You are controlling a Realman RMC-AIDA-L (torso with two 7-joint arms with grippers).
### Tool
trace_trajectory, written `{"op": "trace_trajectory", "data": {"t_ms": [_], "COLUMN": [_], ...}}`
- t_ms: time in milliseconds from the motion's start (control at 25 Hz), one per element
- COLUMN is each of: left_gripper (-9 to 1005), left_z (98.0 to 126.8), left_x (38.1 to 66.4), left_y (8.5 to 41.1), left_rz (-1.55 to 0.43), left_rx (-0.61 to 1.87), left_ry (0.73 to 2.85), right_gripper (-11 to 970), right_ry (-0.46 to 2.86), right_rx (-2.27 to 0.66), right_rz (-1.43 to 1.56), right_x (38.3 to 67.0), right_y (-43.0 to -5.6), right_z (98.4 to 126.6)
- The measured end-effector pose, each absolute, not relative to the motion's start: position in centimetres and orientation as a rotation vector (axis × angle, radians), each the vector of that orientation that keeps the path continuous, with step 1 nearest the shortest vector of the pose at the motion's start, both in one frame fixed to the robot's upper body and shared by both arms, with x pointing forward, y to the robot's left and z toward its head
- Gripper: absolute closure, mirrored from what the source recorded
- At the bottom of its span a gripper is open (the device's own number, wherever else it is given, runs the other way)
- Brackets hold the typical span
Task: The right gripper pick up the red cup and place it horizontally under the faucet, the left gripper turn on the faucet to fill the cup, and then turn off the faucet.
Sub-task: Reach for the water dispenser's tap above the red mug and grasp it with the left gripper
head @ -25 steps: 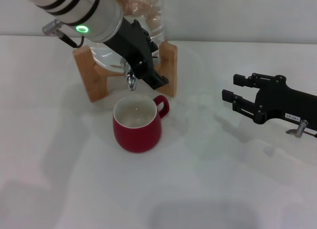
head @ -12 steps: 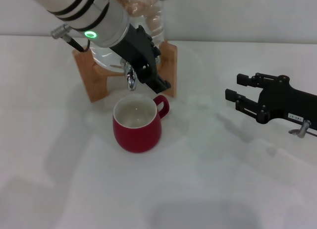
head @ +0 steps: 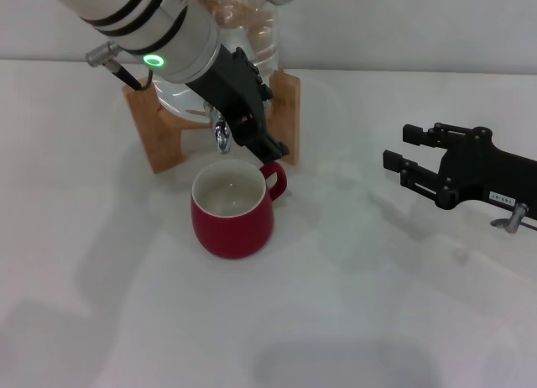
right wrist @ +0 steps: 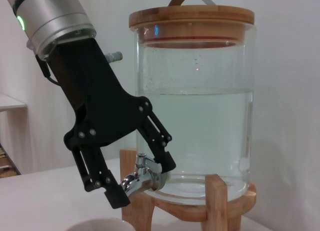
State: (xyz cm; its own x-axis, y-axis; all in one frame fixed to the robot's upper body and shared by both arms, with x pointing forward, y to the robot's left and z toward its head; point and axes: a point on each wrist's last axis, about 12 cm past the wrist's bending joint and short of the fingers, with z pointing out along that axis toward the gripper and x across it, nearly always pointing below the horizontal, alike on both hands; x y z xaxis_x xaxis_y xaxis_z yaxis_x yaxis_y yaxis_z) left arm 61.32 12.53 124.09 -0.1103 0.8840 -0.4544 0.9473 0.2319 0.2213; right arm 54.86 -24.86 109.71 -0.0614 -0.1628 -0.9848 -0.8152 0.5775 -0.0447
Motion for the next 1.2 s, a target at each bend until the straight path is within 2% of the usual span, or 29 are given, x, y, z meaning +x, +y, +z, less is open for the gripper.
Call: {"op": "trace_trajectory", "data": {"t_ms": [1200], "left_gripper": [155], "left_z": [125.5], "left_x": [59.2], "left_y": [12.2], "left_rz": [-0.202], "left_rx": [1.738], "left_ry": [2.031], "right_gripper": [504], "right_ry": [1.581], "right_rx": [-0.846], "right_rz": [0.657], "right_x": [54.5], "right_y": [-25.3], "right_z": [109.4]}}
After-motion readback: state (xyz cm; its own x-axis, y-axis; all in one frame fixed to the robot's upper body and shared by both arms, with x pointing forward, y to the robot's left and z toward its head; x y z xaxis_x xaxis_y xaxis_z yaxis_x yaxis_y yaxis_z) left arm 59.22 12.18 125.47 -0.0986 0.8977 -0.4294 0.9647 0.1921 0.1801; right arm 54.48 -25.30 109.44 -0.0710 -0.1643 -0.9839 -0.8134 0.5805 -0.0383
